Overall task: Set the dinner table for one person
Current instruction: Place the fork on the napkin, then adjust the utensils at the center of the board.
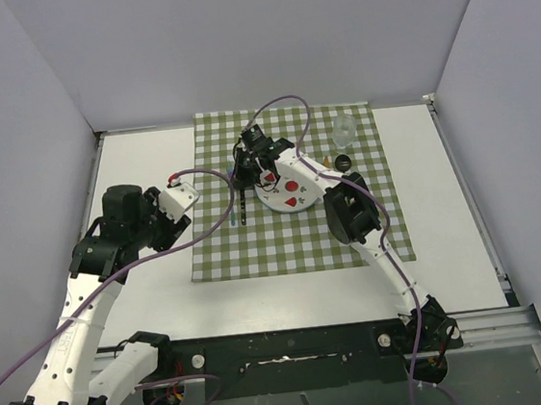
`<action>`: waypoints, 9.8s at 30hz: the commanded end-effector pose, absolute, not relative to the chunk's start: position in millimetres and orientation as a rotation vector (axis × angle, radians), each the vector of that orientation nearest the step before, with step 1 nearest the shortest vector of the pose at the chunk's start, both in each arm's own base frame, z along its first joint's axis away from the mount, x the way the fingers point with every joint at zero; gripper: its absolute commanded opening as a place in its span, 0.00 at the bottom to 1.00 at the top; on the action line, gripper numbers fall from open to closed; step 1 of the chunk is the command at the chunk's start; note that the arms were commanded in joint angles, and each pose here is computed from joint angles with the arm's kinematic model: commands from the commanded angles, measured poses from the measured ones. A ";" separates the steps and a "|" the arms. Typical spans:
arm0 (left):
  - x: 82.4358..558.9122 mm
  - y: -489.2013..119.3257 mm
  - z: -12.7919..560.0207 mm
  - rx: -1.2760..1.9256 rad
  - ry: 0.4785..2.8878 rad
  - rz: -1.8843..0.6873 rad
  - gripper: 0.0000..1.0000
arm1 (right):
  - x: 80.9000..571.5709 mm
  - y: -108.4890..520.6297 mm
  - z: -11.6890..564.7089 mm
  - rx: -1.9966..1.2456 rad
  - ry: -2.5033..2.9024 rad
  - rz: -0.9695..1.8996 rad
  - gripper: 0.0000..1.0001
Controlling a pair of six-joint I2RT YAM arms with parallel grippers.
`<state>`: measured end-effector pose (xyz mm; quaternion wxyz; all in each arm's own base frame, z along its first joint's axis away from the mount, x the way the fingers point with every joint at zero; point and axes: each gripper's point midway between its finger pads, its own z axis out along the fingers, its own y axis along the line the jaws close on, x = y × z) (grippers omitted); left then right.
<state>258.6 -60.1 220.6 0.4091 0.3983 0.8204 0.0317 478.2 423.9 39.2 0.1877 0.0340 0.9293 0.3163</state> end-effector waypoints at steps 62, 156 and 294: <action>258.0 -73.7 220.6 1.040 2.039 0.021 0.54 | 464.7 437.8 37.8 0.164 2.666 1.065 0.01; 404.3 -180.5 133.2 0.470 2.036 -0.315 0.51 | 380.3 37.0 296.9 -0.406 1.885 0.122 0.27; 460.8 -189.7 29.9 0.392 2.261 -0.163 0.11 | 375.4 11.8 283.6 -0.188 1.947 0.408 0.25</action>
